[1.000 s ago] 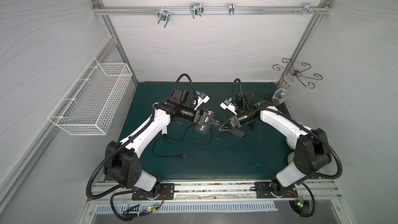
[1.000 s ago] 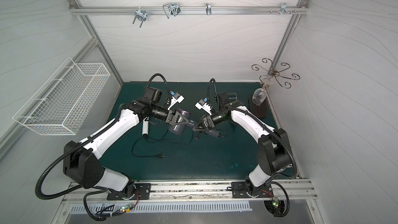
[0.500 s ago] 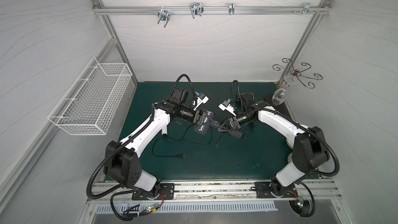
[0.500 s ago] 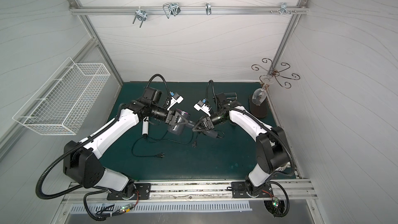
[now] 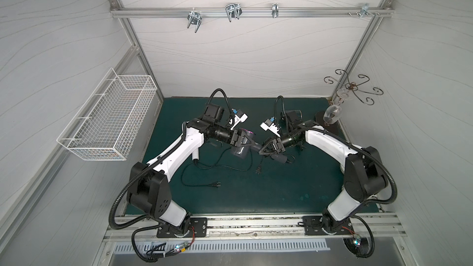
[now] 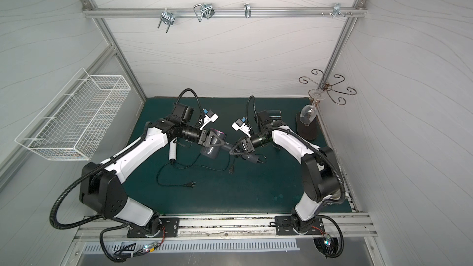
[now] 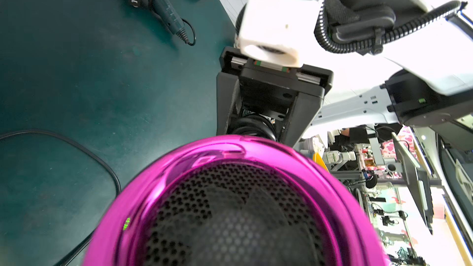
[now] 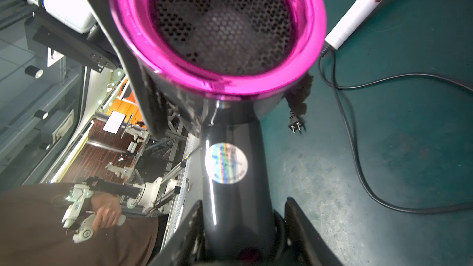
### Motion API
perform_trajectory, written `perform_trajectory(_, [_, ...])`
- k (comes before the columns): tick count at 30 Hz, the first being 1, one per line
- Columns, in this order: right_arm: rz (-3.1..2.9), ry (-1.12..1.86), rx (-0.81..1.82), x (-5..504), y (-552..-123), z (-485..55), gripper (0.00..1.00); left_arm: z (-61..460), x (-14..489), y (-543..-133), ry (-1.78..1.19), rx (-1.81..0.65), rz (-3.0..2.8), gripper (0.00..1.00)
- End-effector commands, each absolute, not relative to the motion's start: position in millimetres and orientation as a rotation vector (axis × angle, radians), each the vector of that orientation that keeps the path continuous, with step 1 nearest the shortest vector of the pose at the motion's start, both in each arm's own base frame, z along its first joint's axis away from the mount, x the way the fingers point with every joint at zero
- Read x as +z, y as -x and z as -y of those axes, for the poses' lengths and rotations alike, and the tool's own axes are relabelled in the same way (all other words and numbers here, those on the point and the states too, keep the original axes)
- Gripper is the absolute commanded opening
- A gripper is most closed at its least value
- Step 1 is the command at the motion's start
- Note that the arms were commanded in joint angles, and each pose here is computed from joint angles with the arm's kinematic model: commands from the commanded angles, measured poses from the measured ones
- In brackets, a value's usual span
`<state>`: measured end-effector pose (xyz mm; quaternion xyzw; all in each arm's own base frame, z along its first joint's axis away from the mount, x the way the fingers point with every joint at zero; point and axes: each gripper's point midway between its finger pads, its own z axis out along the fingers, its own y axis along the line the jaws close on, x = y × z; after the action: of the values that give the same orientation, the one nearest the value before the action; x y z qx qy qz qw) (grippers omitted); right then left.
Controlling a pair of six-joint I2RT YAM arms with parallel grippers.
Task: Wrap the cord around the hair dryer
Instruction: Place the hair dryer at the center of the board.
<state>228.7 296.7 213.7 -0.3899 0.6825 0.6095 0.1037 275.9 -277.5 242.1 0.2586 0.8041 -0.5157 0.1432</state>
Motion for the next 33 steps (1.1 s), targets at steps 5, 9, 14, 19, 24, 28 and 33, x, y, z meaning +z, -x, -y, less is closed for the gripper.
perform_trajectory(5, [-2.228,0.748,1.759,201.4,-281.3,-255.6,0.0,291.9,315.6,-327.9,-0.765,-1.335,-1.989,0.96])
perform_trajectory(9, [-2.233,0.553,1.721,189.5,-323.5,-238.5,0.0,280.3,318.6,-362.7,-0.637,-1.175,-1.988,0.98])
perform_trajectory(14, [-2.25,0.381,1.668,167.3,-376.9,-234.2,0.0,257.7,329.3,-381.4,-0.527,-1.1,-1.948,0.98])
perform_trajectory(19, [-2.252,0.327,1.674,156.5,-414.6,-257.0,0.0,252.9,319.5,-375.5,-0.523,-1.092,-1.974,0.98])
perform_trajectory(24, [-2.354,0.284,1.593,127.2,-431.7,-282.5,0.0,251.3,310.1,-371.0,-0.508,-1.103,-1.993,0.98])
perform_trajectory(28, [-2.471,0.165,1.47,84.8,-433.8,-277.0,0.0,249.3,306.3,-366.6,-0.503,-1.1,-2.002,0.98])
perform_trajectory(33, [-2.619,0.049,1.332,36.9,-414.4,-257.2,0.0,244.3,300.5,-361.5,-0.497,-1.072,-2.016,0.98])
